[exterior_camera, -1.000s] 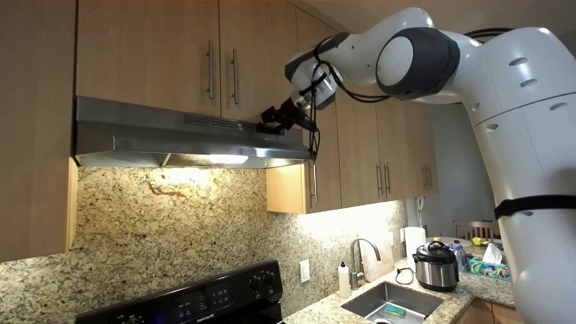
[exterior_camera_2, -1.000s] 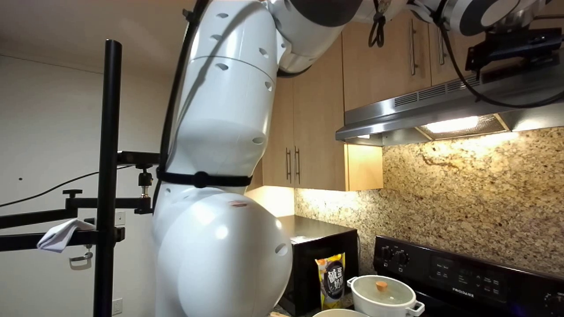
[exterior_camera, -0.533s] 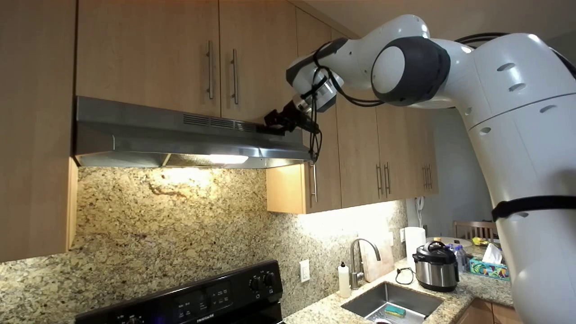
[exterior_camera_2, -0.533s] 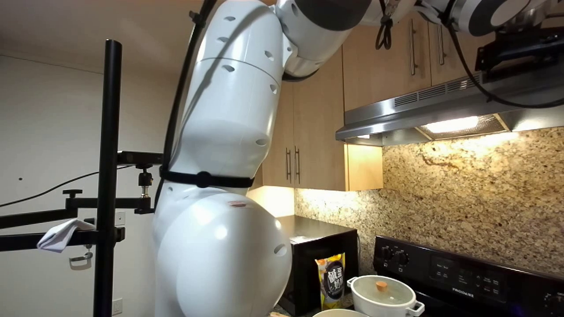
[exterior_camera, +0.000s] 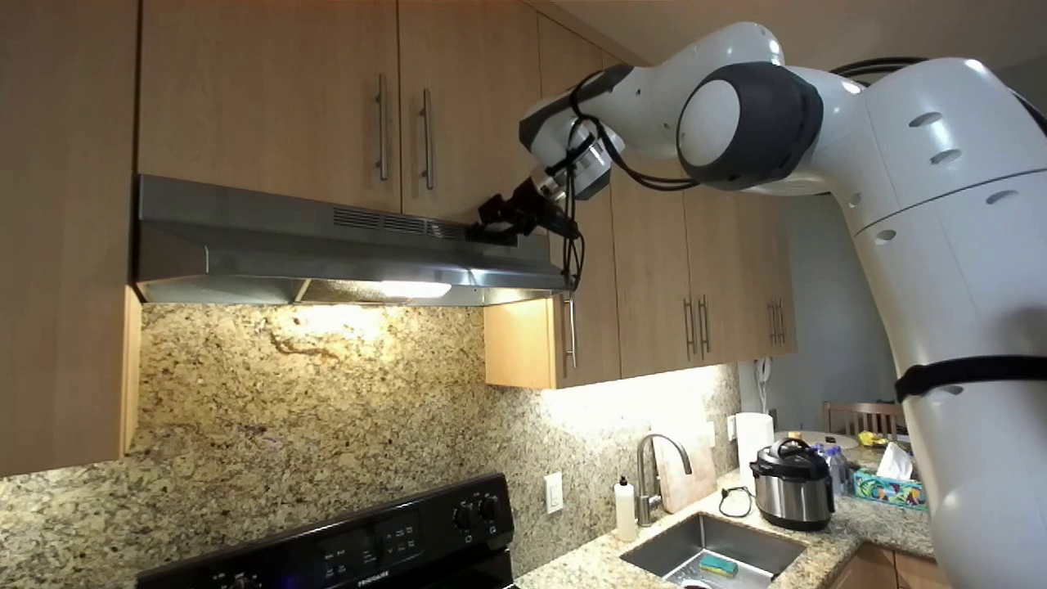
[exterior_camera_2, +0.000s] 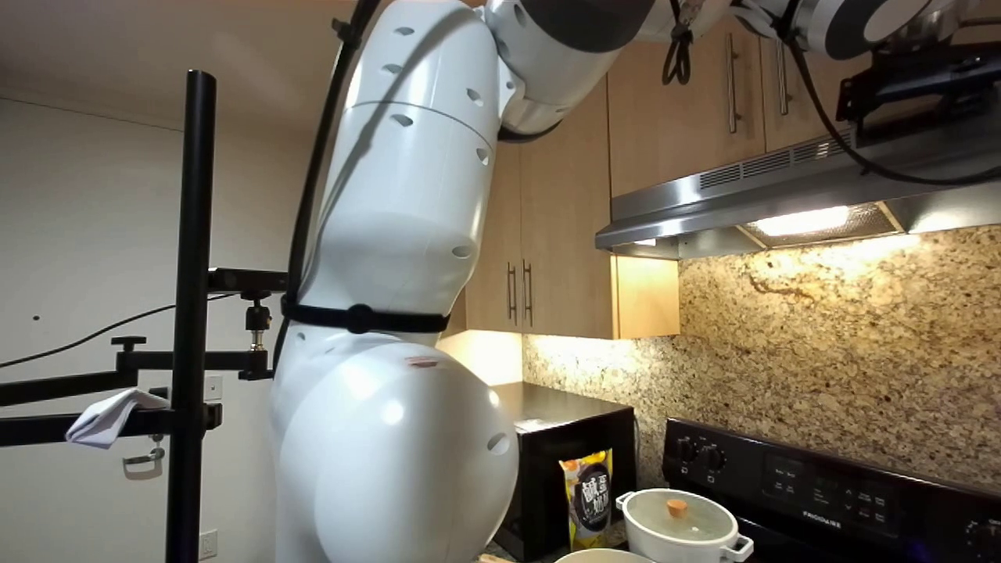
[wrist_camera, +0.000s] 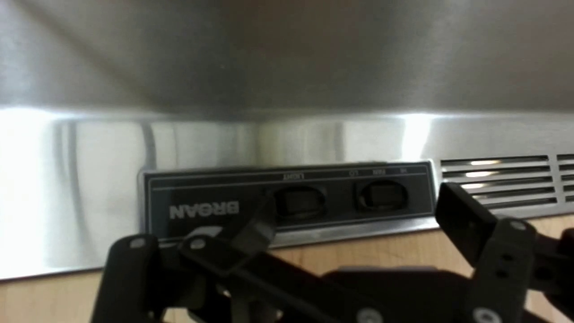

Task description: Turn off the light

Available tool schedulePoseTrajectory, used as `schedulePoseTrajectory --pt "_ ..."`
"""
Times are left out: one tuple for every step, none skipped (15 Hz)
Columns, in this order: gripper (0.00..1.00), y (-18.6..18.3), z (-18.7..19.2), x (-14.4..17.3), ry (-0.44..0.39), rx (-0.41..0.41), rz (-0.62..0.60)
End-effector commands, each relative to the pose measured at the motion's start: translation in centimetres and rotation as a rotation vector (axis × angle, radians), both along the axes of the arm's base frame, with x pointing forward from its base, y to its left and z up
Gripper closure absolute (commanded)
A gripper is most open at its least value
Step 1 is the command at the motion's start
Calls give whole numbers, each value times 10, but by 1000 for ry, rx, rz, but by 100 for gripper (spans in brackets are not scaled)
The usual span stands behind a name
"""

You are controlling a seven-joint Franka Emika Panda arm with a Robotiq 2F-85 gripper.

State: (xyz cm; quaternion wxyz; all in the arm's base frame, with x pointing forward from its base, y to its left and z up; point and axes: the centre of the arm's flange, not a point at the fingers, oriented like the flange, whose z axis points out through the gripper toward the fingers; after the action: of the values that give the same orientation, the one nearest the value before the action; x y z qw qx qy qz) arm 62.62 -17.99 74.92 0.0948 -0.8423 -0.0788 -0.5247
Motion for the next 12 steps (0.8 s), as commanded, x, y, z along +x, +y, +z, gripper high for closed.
schedulePoseTrajectory --pt "0 6 6 -24 -32 10 23" --pt "0 5 6 -26 -27 12 14" --pt "0 5 7 -27 -23 15 12" --pt "0 5 6 -28 -17 19 10" --pt "0 6 5 -29 -13 22 11" --pt "0 8 3 -28 -7 22 14" --pt "0 9 1 -27 0 22 16" --pt "0 10 -1 -26 10 22 21" --pt "0 13 -3 -26 16 22 28" --pt "0 16 -5 -26 19 21 34" --pt "0 18 -5 -27 20 20 40" --pt "0 19 -3 -30 16 19 40"
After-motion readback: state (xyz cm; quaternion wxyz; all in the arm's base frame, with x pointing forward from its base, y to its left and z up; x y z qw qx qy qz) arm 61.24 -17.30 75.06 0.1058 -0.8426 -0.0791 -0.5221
